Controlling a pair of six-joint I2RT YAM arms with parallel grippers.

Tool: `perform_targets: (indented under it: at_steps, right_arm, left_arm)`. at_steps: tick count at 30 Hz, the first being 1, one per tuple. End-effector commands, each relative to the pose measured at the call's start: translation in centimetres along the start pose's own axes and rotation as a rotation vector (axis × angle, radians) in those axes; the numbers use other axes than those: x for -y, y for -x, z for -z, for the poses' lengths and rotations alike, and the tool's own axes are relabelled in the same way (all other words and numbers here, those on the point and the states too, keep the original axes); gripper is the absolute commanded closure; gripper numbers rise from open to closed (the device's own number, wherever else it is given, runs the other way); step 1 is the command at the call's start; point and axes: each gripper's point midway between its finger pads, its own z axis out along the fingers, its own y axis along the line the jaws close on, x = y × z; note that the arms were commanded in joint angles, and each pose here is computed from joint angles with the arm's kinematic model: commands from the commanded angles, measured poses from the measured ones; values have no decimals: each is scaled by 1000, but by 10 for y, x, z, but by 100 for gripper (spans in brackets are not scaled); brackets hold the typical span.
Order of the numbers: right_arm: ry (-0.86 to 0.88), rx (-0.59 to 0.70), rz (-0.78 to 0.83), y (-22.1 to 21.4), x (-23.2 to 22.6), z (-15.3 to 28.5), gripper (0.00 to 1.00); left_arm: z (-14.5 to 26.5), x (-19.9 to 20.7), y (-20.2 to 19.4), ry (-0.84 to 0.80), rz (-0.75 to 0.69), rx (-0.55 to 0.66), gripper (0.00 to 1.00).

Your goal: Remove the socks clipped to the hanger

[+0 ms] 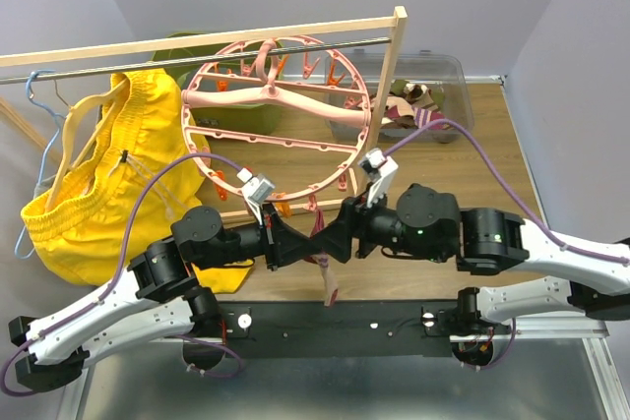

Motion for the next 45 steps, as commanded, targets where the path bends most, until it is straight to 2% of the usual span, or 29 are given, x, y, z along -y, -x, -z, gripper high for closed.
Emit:
perform_targets:
  at_steps: [1, 3, 5, 6, 8, 9, 10, 13, 14, 17, 20, 22, 27, 30, 35, 37, 38, 40, 43, 44, 45]
  right_arm:
    - [52, -23, 6, -9, -14, -20, 40]
    - [49, -22, 15, -10, -13, -24, 41]
    - [41, -12, 16, -9, -12, -26, 50]
    - [35, -9, 15, -9, -11, -26, 63]
    - [13, 9, 1, -6, -6, -23, 78]
    - [-7, 11, -6, -8, 0, -23, 93]
    - [-23, 19, -18, -7, 4, -19, 99]
    - [-109, 31, -55, -14, 27, -15, 99]
    - [-141, 55, -82, -11, 34, -11, 99]
    - [-246, 51, -106, -24, 61, -8, 99]
    - [-371, 31, -101, -40, 89, -7, 99]
    - [-472, -15, -77, -56, 110, -7, 99]
    - [-661, -101, -137, -81, 172, -13, 99]
    - [-688, -58, -204, -71, 200, -7, 99]
    - [-760, 89, -277, -14, 247, 26, 99]
    - [-782, 111, -276, 5, 262, 32, 99]
    - [-848, 101, -276, 12, 290, 39, 99]
    - [-810, 90, -302, 26, 301, 37, 99]
    - [-841, 113, -318, 51, 335, 44, 99]
    - [-855, 159, -307, 74, 341, 53, 99]
    - [-867, 133, -320, 77, 353, 47, 99]
  left_arm:
    - [2, 6, 12, -8, -27, 37, 100]
    - [4, 8, 13, -10, -30, 40, 100]
    - [4, 9, 13, -12, -31, 37, 100]
    - [4, 9, 13, -13, -31, 38, 100]
    - [5, 8, 12, -13, -30, 38, 100]
    - [5, 9, 13, -16, -32, 39, 100]
    - [6, 10, 13, -21, -33, 41, 100]
    - [10, 15, 14, -48, -45, 50, 98]
    - [11, 16, 14, -52, -44, 55, 85]
    - [18, 18, 16, -66, -42, 79, 61]
    - [27, 20, 18, -70, -43, 106, 52]
    - [34, 22, 21, -75, -42, 124, 50]
    - [44, 20, 26, -57, -21, 166, 49]
    - [47, 21, 27, -61, -15, 178, 49]
    - [46, 21, 27, -61, -10, 176, 49]
    - [46, 23, 28, -70, -17, 179, 49]
    - [46, 25, 27, -82, -23, 175, 49]
    - [46, 31, 29, -105, -39, 177, 49]
    - [49, 39, 32, -136, -59, 176, 49]
    - [52, 42, 32, -152, -64, 176, 49]
    - [54, 45, 34, -162, -69, 185, 49]
